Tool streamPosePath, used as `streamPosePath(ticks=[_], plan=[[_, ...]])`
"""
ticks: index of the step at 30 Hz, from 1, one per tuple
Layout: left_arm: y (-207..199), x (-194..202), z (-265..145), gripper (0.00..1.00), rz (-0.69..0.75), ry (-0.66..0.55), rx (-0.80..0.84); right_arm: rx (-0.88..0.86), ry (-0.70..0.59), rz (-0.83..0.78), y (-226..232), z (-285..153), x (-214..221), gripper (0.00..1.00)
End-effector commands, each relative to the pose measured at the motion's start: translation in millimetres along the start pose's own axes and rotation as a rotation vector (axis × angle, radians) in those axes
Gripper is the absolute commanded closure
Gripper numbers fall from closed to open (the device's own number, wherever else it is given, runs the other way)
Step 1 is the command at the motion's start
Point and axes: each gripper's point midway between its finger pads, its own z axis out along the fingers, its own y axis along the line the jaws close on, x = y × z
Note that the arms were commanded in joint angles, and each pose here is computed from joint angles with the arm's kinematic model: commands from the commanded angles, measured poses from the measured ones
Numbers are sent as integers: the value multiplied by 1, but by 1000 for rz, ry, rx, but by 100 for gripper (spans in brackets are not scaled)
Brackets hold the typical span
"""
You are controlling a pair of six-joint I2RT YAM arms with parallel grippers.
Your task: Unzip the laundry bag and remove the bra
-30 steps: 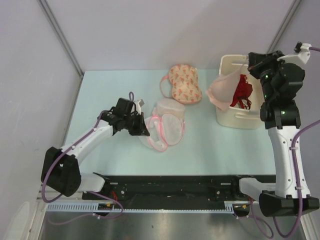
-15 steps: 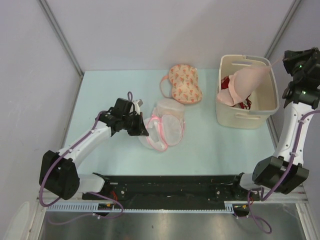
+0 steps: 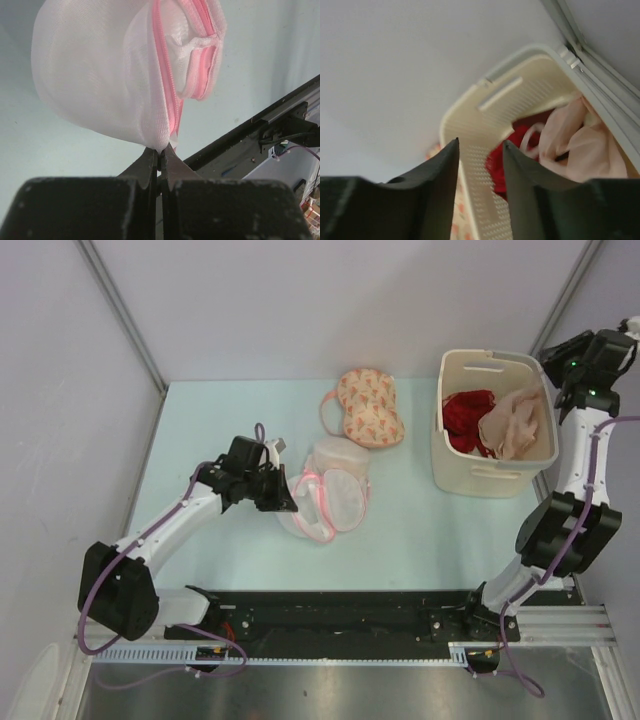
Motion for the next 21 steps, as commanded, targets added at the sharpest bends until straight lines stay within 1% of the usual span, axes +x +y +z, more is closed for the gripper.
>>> streamPosePath(ticks=[1,3,4,9,14,17,18,20,21], plan=[[-12,-19,-20,100,30,-63,19,54,145,-128,-6,9,52,31],[-16,-28,-31,100,42,-89,15,90,96,-166,-5,-3,46,13],[-15,-33,-36,100,39,-106,11,102,88,-175,-4,-9,47,2],[-11,-63,-65,99,26,-201,-3,141,64,-194,-1,-44,56,0],[9,-96,-95,100,-17,-313,-41,210,89,-250,-8,-77,80,0],[27,-105,-101,100,-54,-334,-63,240,107,-275,-15,-98,95,0],[33,-106,-101,100,-63,-335,-75,254,135,-287,-19,-105,107,0],[54,-104,-97,100,-113,-322,-112,263,135,-303,-20,-120,108,0],[65,-103,-97,100,-149,-324,-133,273,155,-315,-23,-126,115,0]])
